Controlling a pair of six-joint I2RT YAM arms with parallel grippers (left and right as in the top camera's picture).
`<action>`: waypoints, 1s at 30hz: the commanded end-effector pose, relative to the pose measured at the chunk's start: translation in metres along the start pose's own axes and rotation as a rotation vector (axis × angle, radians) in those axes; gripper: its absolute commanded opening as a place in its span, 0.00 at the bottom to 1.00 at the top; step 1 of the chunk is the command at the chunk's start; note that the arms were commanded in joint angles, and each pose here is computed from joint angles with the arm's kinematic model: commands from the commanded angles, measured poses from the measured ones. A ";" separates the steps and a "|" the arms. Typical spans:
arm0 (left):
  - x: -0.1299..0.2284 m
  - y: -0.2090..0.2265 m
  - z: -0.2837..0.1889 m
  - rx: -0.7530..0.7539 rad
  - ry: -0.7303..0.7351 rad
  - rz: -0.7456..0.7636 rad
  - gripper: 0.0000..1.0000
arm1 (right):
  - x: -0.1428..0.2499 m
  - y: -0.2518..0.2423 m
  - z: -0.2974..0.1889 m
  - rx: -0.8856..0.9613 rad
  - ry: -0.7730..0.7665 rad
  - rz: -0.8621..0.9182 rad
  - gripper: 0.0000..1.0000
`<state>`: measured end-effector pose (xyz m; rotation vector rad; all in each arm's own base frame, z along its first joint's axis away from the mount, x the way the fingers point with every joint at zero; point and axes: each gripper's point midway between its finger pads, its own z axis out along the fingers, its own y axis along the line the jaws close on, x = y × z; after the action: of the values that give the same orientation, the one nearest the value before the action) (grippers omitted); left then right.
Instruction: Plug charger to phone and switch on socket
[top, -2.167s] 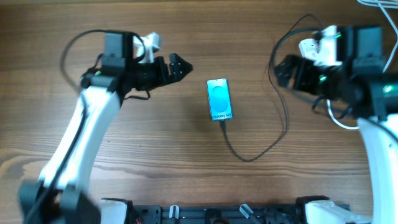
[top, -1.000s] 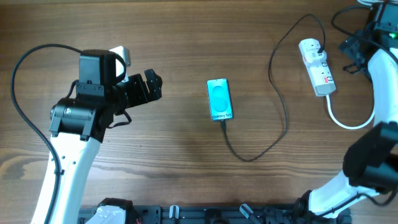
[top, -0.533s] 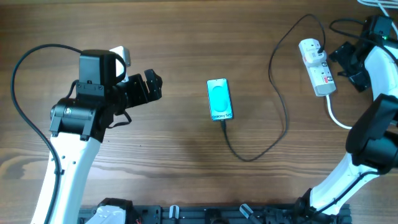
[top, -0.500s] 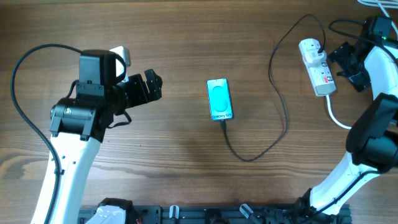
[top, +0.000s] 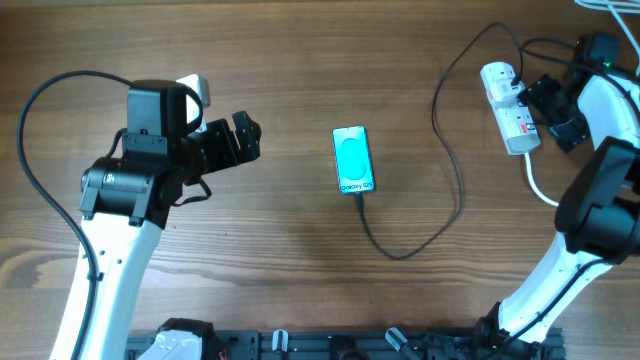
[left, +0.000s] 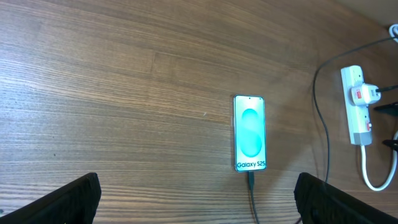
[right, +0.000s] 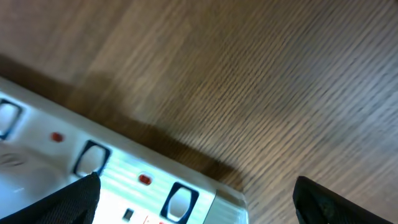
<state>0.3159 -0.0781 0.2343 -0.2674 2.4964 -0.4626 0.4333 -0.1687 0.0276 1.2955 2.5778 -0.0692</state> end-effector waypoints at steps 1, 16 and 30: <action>-0.001 0.005 0.002 -0.020 -0.003 0.007 1.00 | 0.001 -0.001 0.010 -0.001 0.020 0.015 1.00; -0.001 0.005 0.002 -0.020 -0.003 0.007 1.00 | -0.007 0.004 0.010 -0.020 -0.010 0.074 1.00; -0.001 0.005 0.002 -0.020 -0.003 0.007 1.00 | -0.014 0.008 0.009 -0.039 -0.037 0.085 1.00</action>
<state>0.3159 -0.0781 0.2343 -0.2675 2.4968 -0.4625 0.4470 -0.1735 0.0270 1.3445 2.4906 -0.0461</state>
